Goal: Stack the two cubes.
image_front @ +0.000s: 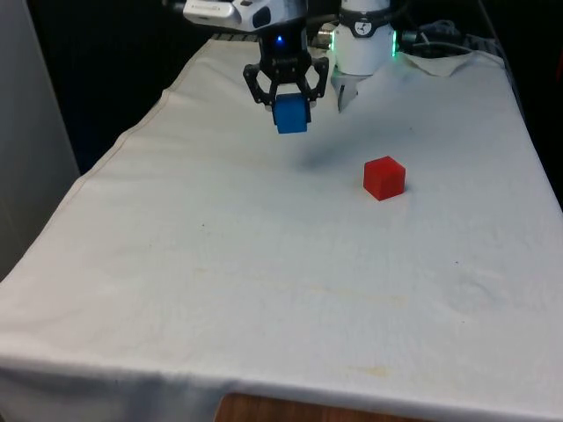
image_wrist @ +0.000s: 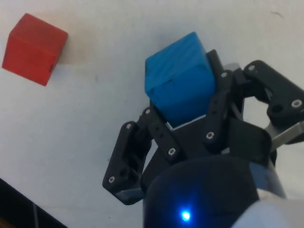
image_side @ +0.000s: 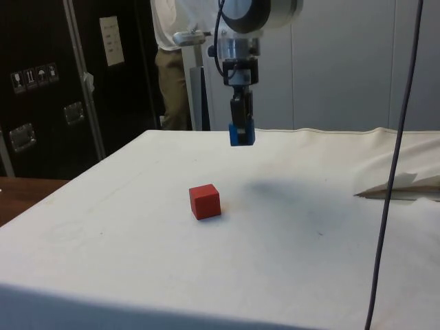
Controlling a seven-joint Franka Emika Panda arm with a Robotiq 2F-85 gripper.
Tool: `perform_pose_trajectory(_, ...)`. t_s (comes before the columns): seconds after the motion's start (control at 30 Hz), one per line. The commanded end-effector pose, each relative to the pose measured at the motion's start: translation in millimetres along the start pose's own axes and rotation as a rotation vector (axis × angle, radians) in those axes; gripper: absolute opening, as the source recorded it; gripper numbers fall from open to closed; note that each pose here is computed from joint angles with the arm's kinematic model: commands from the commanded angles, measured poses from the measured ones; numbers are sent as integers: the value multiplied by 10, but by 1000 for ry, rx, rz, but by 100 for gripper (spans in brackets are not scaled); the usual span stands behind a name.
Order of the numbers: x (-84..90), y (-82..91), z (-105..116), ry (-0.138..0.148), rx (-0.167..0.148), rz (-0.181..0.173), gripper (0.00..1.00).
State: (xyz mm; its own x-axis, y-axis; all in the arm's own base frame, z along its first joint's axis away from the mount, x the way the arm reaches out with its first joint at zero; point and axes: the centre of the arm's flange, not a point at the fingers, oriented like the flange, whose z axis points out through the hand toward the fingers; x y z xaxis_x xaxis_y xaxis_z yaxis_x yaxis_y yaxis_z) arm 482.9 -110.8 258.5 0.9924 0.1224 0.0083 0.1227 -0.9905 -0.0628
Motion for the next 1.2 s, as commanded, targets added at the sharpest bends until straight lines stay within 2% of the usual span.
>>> perform_pose_trajectory(0.0, 29, -30, -4, -6, -12, 5, 0)
perform_pose_trajectory(0.07, 10, -18, -2, 0, -2, 1, 0)
perform_pose_trajectory(0.1, 55, -71, -19, -4, -14, 6, 0)
perform_pose_trajectory(0.37, 178, -281, -91, 12, -16, 10, 0)
perform_pose_trajectory(0.4, 173, -273, -84, 20, -4, 6, 0)
perform_pose_trajectory(0.43, 189, -305, -98, 13, -16, 10, 0)
perform_pose_trajectory(0.63, 277, -503, -133, 22, -19, 6, 0)
perform_pose_trajectory(0.7, 287, -524, -131, 30, -8, 3, 0)
perform_pose_trajectory(0.73, 300, -562, -139, 23, -19, 3, 0)
perform_pose_trajectory(0.97, 405, -817, -160, 31, -17, -6, 0)
perform_pose_trajectory(1.0, 390, -790, -163, 40, -5, -7, 0)
perform_pose_trajectory(1.03, 421, -851, -169, 34, -16, -8, 0)
perform_pose_trajectory(1.17, 476, -987, -191, 41, -11, -22, 0)
